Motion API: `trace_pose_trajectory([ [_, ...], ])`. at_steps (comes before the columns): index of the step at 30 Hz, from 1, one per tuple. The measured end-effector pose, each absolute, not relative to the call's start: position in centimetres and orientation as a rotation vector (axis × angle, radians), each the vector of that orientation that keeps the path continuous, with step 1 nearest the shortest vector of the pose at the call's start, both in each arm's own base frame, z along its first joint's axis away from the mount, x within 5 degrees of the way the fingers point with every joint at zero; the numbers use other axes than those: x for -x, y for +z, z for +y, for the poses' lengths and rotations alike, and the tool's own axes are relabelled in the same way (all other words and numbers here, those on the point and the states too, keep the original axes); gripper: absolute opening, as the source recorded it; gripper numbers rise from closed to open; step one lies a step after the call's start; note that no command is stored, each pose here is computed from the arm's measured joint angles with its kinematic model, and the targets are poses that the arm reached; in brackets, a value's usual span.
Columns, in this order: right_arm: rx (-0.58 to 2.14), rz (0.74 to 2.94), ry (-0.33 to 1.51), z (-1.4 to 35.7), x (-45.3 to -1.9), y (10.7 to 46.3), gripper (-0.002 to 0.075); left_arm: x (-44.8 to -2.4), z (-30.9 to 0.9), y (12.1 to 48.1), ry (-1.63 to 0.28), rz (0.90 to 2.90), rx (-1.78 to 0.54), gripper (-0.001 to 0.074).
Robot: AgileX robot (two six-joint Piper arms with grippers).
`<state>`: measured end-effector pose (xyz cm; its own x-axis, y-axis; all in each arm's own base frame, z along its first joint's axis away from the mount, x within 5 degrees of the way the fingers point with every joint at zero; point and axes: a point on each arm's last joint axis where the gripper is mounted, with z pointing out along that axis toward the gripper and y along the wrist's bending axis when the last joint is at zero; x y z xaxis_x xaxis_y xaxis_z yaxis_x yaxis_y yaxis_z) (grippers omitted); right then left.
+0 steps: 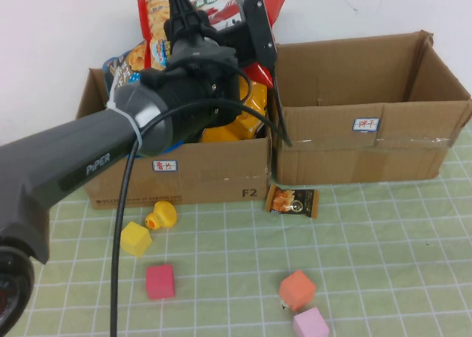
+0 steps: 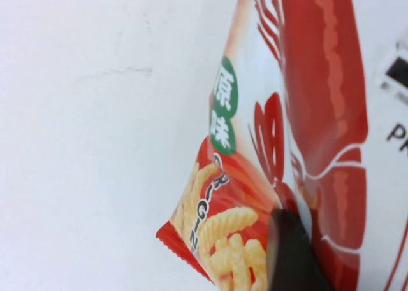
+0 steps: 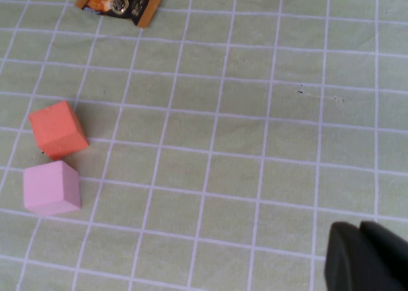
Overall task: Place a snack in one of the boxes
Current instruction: Place the potato chip in the potato chip box
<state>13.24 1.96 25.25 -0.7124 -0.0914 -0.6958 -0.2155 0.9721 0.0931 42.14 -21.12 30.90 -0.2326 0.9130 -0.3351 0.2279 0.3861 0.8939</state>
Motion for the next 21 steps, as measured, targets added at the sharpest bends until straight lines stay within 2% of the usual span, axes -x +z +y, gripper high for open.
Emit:
trace_pose_trajectory([
  [6, 0.214, 2.364, 0.215, 2.0, -13.2, 25.3, -0.0002, -42.5, -21.4, 30.1, 0.838, 1.73, -0.953, 0.032],
  [12, 0.214, 2.364, 0.215, 2.0, -13.2, 25.3, -0.0002, -42.5, -21.2, 30.4, 0.816, 1.736, -0.844, 0.0615],
  [14, 0.214, 2.364, 0.215, 2.0, -13.2, 25.3, -0.0002, -42.5, -21.0, 30.5, 0.839, 1.739, -0.824, 0.0657],
  [18, 0.214, 2.364, 0.215, 2.0, -13.2, 25.3, -0.0002, -42.3, -20.3, 30.6, 0.912, 1.779, -0.762, 0.068],
  [21, 0.212, 2.364, 0.217, 2.0, -13.2, 25.3, -0.0002, -41.9, -19.9, 30.7, 0.987, 1.811, -0.713, 0.0659],
])
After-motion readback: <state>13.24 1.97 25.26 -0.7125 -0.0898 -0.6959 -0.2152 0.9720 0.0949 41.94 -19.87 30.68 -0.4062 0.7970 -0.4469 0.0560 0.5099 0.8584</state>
